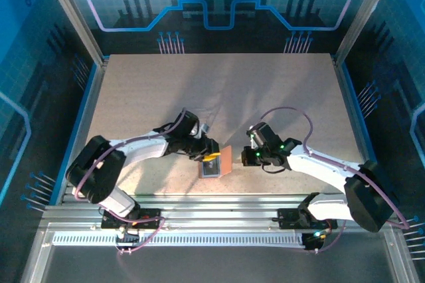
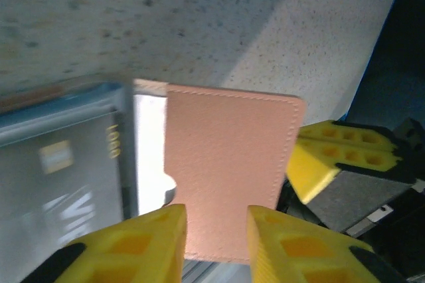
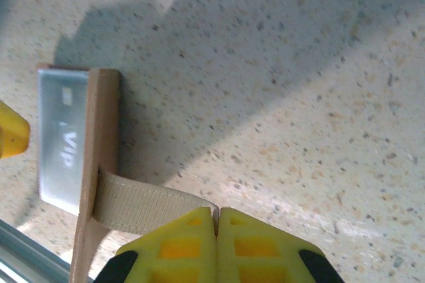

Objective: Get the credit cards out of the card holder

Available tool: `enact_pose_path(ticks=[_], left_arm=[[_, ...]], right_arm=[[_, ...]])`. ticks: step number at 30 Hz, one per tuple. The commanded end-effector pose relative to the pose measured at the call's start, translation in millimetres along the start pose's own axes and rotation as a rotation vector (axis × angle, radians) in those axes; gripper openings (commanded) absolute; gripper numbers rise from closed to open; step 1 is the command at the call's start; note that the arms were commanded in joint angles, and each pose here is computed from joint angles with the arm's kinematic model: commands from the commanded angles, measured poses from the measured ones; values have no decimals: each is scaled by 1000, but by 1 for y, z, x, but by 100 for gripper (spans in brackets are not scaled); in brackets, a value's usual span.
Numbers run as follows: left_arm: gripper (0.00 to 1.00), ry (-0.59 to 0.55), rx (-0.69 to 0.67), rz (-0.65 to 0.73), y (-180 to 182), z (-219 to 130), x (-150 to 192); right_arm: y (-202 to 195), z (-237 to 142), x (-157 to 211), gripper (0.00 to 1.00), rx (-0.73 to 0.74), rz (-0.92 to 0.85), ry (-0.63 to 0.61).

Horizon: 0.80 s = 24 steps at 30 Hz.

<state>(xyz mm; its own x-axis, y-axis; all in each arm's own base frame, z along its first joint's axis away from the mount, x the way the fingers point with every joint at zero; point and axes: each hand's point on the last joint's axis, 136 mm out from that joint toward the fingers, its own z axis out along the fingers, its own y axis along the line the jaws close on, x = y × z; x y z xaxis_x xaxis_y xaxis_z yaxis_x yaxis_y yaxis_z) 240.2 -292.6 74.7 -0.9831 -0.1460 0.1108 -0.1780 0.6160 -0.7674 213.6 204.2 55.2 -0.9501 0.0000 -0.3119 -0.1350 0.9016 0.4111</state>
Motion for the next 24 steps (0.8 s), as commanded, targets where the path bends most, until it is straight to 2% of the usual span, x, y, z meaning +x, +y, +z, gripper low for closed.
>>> enact_pose_path(ticks=[1,6,8,12,18,24], left_arm=[[26,49,30,15,-20,17,5],[21,106,0,19,-20,41,15],[20,115,-12,19,-18,46,17],[18,122,-34,16,-11,51,19],[17,124,-54,9,-2,54,19],[16,126,-59,5,2,54,20]], right_arm=[[-15,0,10,4,39,2,23],[-19,-8,7,15,55,8,9],[-17,-15,4,23,52,7,-7],[-8,-32,-5,32,24,22,-53],[18,-48,-19,39,-111,76,-121],[43,-55,-29,35,-230,97,-141]])
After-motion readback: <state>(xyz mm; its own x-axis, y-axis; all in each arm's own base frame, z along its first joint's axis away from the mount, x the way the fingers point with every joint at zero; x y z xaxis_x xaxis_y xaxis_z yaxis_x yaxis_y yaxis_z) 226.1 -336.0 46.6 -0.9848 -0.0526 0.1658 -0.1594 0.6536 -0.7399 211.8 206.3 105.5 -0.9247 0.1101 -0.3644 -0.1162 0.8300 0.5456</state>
